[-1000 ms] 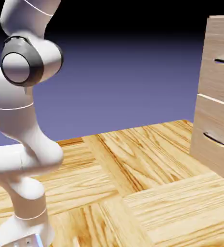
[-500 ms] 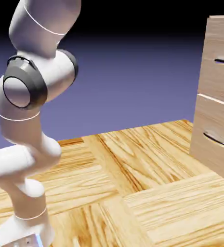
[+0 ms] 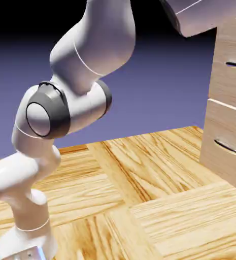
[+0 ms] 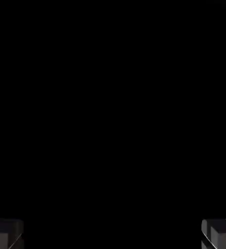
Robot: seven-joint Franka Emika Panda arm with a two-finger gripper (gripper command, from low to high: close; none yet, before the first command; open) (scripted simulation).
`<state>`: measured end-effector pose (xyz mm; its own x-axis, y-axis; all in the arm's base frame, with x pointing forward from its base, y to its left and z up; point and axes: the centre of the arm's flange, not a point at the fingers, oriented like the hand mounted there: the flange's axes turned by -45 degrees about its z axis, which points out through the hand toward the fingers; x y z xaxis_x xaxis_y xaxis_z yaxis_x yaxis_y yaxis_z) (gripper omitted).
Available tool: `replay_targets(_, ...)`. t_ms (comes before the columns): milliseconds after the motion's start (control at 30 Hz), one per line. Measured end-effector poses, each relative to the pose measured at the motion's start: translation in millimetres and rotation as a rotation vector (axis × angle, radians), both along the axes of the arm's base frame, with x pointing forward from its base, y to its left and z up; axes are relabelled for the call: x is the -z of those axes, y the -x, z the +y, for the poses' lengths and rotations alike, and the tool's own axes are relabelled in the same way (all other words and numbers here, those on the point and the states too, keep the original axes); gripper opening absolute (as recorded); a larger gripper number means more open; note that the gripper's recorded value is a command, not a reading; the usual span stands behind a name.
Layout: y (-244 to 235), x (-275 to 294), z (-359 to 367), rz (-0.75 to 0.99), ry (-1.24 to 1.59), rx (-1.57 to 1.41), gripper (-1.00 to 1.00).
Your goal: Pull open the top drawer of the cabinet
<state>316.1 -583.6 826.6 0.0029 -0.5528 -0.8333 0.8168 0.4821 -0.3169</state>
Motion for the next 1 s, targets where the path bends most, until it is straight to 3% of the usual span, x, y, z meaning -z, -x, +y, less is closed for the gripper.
replay_targets(500, -130.4, 94.0, 6.4, 0.251, 0.004, -0.039, 0.0)
replay_targets(1000, -290.6, 142.8, 127.0, 0.526, 0.183, -0.144, 0.0)
